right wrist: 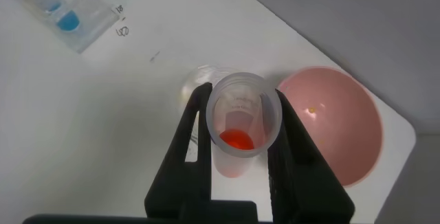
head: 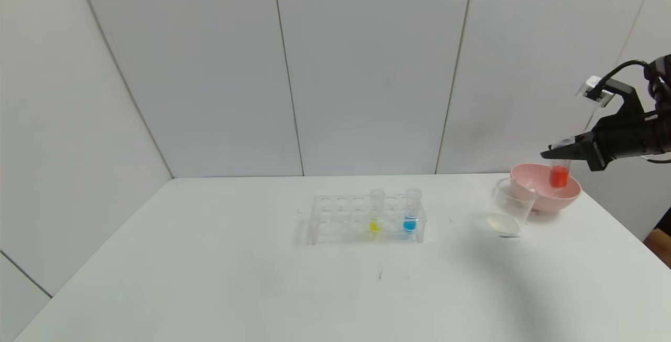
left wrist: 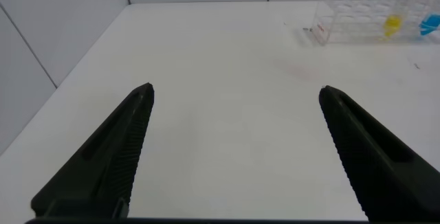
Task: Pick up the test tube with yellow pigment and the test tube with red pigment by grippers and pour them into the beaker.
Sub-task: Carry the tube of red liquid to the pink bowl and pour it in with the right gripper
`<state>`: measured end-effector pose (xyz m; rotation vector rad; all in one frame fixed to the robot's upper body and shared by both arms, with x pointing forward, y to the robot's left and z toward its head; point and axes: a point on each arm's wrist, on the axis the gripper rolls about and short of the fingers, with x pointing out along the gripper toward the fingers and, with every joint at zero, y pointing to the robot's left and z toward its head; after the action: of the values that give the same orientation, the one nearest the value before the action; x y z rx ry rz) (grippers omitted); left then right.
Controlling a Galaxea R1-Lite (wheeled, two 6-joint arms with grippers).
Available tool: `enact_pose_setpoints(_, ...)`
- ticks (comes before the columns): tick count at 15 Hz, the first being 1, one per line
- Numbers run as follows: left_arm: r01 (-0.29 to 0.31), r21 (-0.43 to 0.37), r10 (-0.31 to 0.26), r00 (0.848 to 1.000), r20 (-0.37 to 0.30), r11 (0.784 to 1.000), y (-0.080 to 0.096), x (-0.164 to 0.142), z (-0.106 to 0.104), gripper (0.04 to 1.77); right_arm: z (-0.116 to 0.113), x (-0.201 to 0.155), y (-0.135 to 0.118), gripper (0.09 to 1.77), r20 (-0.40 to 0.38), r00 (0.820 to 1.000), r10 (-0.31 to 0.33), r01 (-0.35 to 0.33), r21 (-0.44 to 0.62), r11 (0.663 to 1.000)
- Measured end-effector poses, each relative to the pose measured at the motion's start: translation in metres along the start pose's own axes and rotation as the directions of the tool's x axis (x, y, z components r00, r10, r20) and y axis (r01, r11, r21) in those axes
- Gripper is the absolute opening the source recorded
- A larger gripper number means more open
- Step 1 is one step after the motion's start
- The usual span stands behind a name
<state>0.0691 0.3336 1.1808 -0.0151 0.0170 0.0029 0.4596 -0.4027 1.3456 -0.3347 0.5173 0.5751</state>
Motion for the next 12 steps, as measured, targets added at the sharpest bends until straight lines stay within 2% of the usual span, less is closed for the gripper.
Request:
enact_pose_setpoints(2,0.0,0.0,0.0,1.0,0.0,1.0,0.0,0.0,0.0,1.72,-0.003,0.002,-0.009,0.52,-0.012,1.0,-0.011,0.01,-0.072,0.997)
enact_pose_setpoints(5,0.0,0.0,0.0,1.0,0.0,1.0,0.0,0.0,0.0,1.72,-0.007,0.004,-0.015,0.52,-0.055,0.998,0.007,-0.017,-0.181,0.983)
enact_pose_setpoints(8,0.0,0.0,0.0,1.0,0.0,1.0,0.0,0.0,0.0,1.72,-0.004,0.005,-0.018,0.52,-0.146,0.988,-0.052,0.018,-0.228,0.973)
enact_pose_setpoints(12,0.0,0.0,0.0,1.0,0.0,1.0,0.0,0.0,0.0,1.72,0.006,0.007,-0.012,0.52,-0.237,0.97,-0.05,-0.014,-0.261,0.965)
